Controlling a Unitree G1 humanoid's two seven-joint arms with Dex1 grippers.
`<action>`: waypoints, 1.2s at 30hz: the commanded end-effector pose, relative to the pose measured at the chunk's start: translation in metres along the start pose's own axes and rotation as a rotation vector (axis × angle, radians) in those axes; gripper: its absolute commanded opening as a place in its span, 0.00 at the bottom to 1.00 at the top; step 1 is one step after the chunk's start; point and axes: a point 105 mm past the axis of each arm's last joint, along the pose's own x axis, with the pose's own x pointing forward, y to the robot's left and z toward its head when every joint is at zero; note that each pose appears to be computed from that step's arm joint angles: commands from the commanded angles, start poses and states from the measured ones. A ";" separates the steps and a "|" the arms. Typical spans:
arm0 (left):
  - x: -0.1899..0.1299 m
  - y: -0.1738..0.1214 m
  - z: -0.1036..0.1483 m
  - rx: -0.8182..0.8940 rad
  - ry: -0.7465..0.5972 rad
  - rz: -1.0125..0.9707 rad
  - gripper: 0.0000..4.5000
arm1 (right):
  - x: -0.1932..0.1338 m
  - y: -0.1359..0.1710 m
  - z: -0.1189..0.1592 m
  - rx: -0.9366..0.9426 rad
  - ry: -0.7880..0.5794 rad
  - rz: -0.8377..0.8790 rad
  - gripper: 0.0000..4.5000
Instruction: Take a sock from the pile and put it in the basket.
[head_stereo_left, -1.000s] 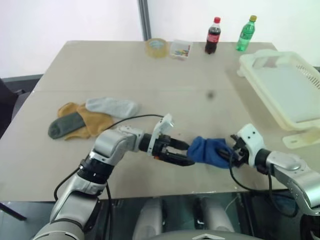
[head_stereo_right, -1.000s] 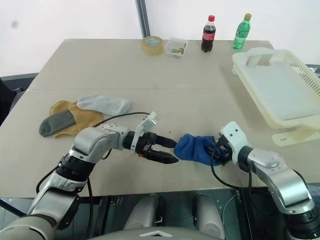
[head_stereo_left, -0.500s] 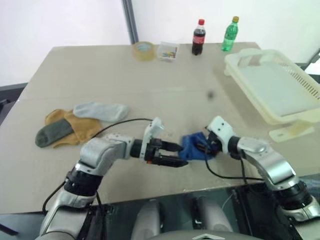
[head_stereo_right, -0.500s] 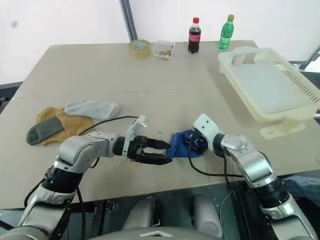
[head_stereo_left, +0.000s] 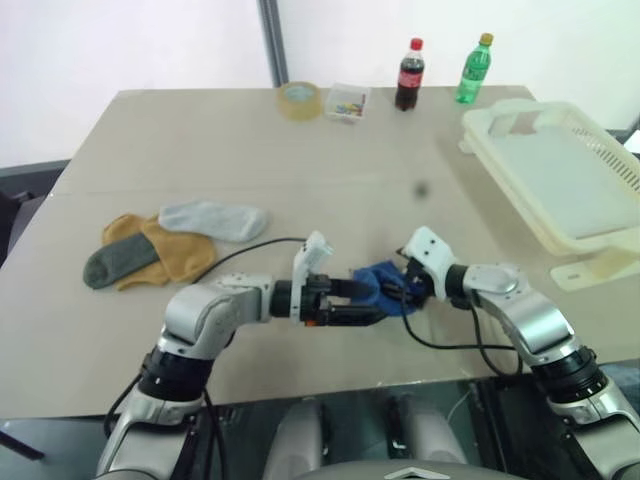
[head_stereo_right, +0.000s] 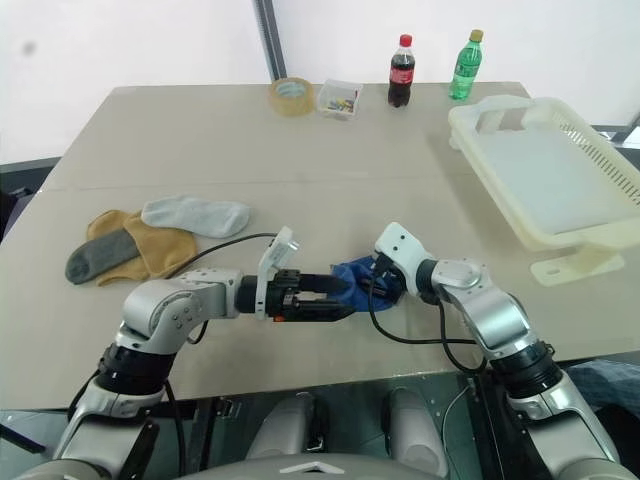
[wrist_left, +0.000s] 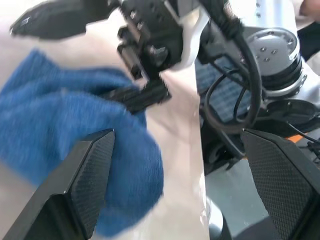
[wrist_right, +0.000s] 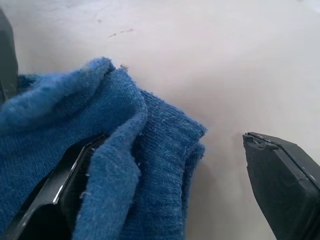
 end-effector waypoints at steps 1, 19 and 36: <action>-0.011 0.007 0.003 0.058 0.027 0.050 0.95 | -0.008 -0.001 -0.014 0.021 0.055 -0.014 0.97; -0.006 -0.011 0.002 0.002 -0.034 -0.085 0.95 | -0.017 0.000 -0.019 0.050 0.062 -0.033 0.97; -0.033 0.007 -0.027 0.021 0.116 0.044 0.95 | -0.022 0.004 -0.021 0.086 0.065 -0.046 0.97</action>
